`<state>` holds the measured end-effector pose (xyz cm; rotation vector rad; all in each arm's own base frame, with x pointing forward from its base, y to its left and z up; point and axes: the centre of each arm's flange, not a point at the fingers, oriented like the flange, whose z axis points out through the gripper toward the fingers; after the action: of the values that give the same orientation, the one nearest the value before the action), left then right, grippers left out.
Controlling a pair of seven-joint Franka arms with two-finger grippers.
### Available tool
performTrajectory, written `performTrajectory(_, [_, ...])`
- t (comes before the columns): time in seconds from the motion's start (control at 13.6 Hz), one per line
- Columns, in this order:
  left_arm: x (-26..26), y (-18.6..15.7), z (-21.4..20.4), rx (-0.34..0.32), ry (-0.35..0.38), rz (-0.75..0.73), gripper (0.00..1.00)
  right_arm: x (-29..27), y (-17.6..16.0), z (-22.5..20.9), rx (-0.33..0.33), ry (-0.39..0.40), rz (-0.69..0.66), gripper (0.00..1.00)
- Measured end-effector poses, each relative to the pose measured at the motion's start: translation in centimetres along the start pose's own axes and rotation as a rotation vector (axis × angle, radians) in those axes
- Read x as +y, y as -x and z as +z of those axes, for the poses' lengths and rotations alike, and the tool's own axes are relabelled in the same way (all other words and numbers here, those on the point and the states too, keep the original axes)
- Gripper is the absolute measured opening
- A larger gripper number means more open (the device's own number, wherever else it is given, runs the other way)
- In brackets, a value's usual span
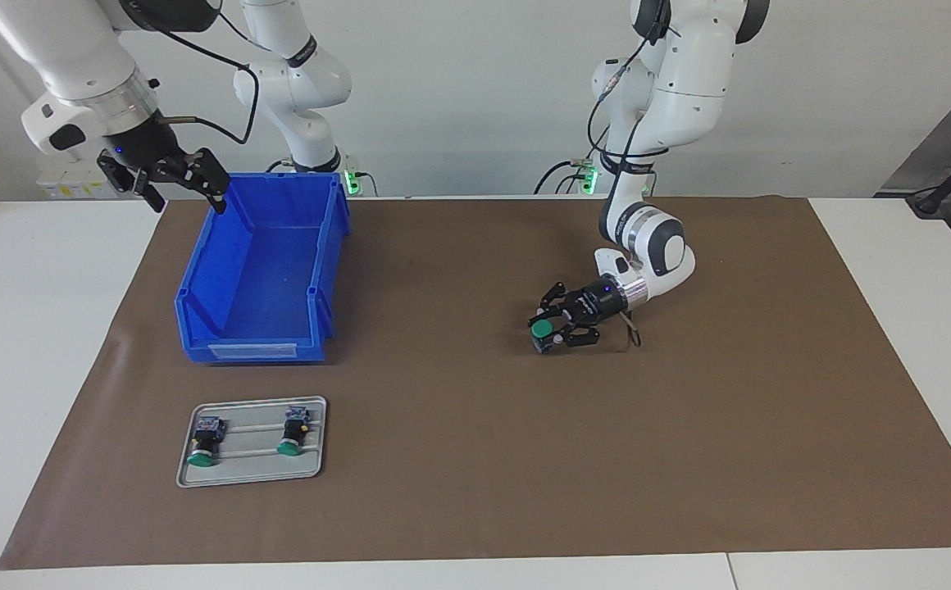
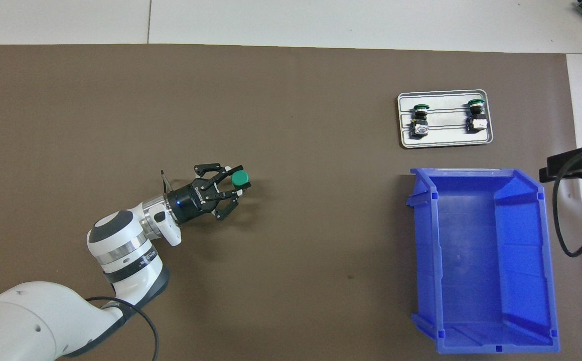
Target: Place and press button with both arms
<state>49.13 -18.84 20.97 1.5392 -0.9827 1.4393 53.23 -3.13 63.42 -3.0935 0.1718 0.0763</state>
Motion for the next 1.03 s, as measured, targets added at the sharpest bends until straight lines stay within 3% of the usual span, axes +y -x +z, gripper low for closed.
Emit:
performTrajectory(0.81, [-0.67,-0.44,-0.56,0.003,-0.016,0.007,0.44,-0.51,0.03,0.02,0.000,0.015,-0.011,1.00])
performTrajectory(0.95, [-0.76,-0.59,-0.61,0.005,-0.017,0.007,0.59,0.08,-0.01,0.00,0.003,0.065,-0.007,1.00])
performTrajectory(1.03, [-0.78,-0.63,-0.63,0.005,-0.018,0.007,0.60,0.16,-0.02,-0.02,0.004,0.074,-0.007,1.00])
